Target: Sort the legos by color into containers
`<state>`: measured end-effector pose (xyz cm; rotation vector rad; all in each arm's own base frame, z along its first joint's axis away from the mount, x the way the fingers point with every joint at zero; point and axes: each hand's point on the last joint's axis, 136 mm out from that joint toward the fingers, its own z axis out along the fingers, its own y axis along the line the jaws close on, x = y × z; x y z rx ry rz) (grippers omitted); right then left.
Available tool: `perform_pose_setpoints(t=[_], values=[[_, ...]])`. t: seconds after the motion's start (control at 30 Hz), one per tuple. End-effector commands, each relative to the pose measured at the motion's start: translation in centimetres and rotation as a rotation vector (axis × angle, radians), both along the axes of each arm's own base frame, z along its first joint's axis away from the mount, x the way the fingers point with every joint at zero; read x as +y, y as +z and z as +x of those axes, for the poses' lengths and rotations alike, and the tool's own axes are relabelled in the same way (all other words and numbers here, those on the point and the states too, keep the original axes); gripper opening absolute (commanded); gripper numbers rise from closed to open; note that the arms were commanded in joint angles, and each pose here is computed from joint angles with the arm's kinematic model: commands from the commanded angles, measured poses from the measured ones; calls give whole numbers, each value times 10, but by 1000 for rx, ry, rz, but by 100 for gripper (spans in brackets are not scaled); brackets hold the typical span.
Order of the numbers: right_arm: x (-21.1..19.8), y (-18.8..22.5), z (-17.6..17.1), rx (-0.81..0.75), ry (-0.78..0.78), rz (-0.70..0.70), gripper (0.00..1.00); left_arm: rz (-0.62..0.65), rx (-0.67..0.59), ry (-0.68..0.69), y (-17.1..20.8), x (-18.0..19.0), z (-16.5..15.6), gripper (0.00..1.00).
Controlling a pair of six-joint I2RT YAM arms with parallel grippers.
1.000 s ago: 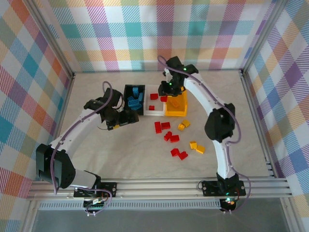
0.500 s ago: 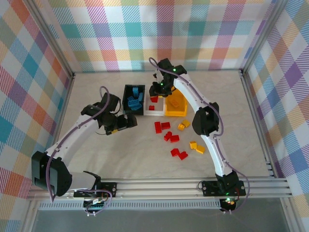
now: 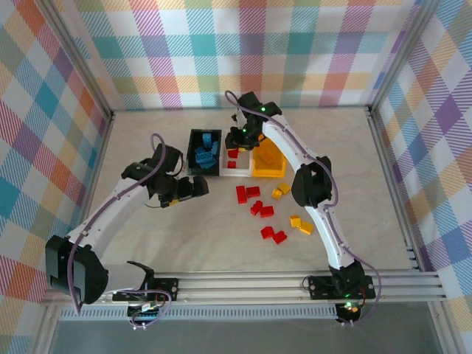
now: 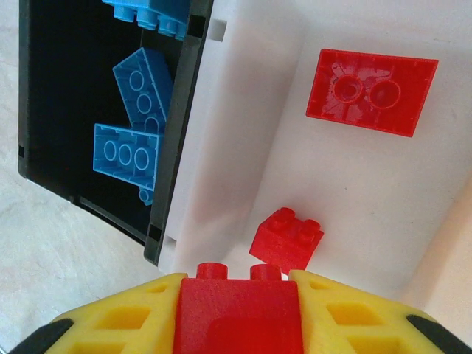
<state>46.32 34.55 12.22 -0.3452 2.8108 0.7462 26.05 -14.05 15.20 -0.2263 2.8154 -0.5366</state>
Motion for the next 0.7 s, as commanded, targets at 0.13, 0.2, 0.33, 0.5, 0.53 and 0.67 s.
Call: perform_pose_setpoints(t=[0.13, 0.2, 0.33, 0.5, 0.53, 0.67], values=[[6, 3, 2, -11, -3, 11, 50, 7, 28, -34, -4, 1, -11, 100], [6, 5, 2, -15, -3, 15, 52, 7, 25, -34, -4, 2, -11, 100], [3, 21, 0, -33, -5, 21, 54, 0, 10, -37, -1, 1, -8, 100], [-13, 41, -19, -31, 9, -26, 54, -27, -14, -39, 0, -5, -2, 100], [-17, 44, -25, -27, 12, -36, 54, -37, -17, -38, 0, -7, -1, 100], [-36, 53, -51, -10, 21, -71, 57, -55, -30, -39, 3, -10, 3, 100]])
